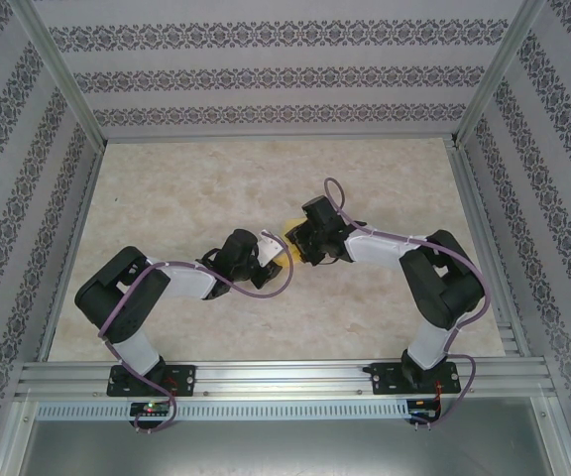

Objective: Fold a paper plane with a square sheet of paper (pick it up from the middle)
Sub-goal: Fourth fold the wing at the center of the table.

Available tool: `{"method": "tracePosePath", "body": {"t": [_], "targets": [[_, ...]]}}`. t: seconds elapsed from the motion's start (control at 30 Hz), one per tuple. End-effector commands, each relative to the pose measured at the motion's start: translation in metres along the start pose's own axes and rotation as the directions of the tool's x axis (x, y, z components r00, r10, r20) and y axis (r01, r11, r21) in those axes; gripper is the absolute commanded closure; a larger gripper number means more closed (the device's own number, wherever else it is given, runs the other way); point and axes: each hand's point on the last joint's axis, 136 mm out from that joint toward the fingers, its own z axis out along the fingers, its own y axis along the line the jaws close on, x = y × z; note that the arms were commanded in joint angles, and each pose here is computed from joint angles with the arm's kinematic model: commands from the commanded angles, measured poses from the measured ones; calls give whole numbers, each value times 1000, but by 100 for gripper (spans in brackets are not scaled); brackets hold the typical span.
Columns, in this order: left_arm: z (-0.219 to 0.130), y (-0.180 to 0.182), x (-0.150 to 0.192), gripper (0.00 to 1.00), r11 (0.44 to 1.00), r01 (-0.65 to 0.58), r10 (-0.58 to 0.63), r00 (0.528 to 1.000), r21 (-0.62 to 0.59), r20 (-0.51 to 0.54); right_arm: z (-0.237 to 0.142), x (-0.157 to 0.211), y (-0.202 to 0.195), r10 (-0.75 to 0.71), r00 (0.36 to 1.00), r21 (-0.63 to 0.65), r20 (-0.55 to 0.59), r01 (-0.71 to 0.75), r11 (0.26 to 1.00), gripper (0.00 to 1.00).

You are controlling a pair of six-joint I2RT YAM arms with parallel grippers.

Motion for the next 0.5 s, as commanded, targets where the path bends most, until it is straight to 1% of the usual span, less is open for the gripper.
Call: {"method": "tracePosePath", "body": {"t": [0.0,0.1,0.17,0.23,0.33,0.47], "targets": [[1,-6,-6,71,999,-42,42,999,1,32,-7,-2,10,-25,1000,-58,-8,24,998,69],[2,-6,-6,69,999,-45,44,998,7,33,-4,1,13,-37,999,-67,-34,35,997,77],[3,-8,-5,65,999,-45,45,999,16,31,-3,2,13,-36,998,-70,-42,33,997,82],[3,-11,-6,61,999,-48,48,998,22,33,-3,2,14,-36,998,-76,-43,32,997,85],[5,-10,-5,59,999,-50,49,998,11,29,-4,4,16,-29,998,-86,-50,25,996,86],[9,-5,-3,61,998,-52,53,999,-19,15,-5,5,20,-27,998,-99,-62,21,995,85]]}}
